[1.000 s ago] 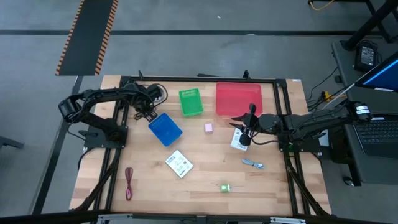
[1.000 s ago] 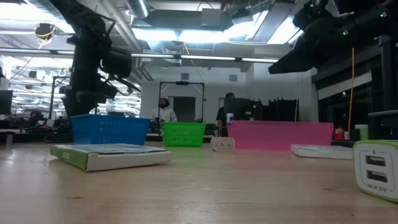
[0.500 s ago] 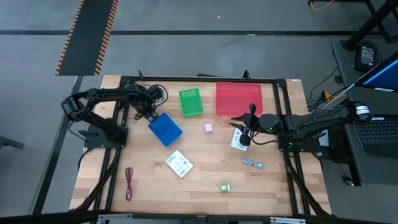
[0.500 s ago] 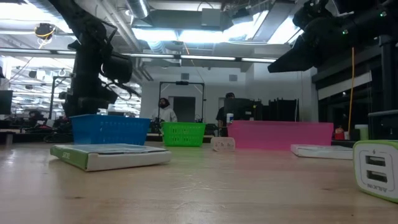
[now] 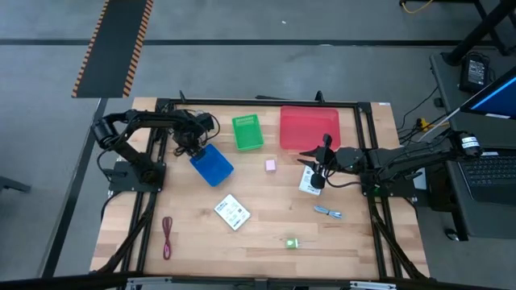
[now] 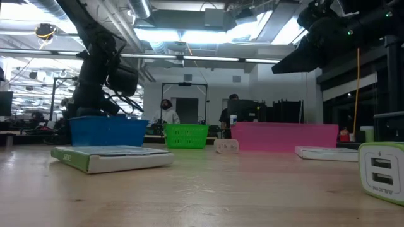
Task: Pick and place items into bin
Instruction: Put the black charger cable into the green bin
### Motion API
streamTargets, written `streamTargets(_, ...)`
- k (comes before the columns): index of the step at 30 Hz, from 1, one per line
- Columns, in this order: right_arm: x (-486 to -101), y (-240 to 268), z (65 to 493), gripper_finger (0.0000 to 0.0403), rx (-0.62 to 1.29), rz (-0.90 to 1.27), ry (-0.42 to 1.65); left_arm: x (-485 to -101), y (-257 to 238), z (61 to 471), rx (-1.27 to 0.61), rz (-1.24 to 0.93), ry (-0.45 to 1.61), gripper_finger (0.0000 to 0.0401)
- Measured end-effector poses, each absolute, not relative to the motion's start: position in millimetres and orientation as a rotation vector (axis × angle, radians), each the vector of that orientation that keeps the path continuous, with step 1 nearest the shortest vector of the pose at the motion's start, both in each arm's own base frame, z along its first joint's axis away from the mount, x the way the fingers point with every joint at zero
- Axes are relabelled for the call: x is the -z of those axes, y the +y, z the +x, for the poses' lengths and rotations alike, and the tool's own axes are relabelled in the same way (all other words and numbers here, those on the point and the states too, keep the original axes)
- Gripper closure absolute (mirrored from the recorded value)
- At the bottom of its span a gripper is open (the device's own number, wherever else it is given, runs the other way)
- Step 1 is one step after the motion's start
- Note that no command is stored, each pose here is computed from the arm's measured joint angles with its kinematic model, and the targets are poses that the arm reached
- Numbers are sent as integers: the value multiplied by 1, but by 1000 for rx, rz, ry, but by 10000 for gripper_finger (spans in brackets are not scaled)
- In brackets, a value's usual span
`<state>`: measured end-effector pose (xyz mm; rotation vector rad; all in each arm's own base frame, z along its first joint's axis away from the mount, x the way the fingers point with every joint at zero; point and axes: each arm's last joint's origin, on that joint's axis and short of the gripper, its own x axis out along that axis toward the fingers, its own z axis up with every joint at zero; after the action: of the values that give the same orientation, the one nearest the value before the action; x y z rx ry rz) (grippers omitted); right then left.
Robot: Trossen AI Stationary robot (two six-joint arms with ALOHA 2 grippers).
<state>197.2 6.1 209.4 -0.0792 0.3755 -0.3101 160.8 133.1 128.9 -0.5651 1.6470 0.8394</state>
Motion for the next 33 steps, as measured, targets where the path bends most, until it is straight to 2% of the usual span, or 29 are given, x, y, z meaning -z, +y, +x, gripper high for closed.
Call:
streamTargets(14,-209,6,197,314,310,-81,375,-139,132,159,-851,-556,1589,389)
streamTargets(25,-209,6,197,314,310,-81,375,-139,132,159,-831,-565,1588,397)
streamTargets(33,-209,6,197,314,310,-81,375,-159,137,168,-747,-577,1603,397)
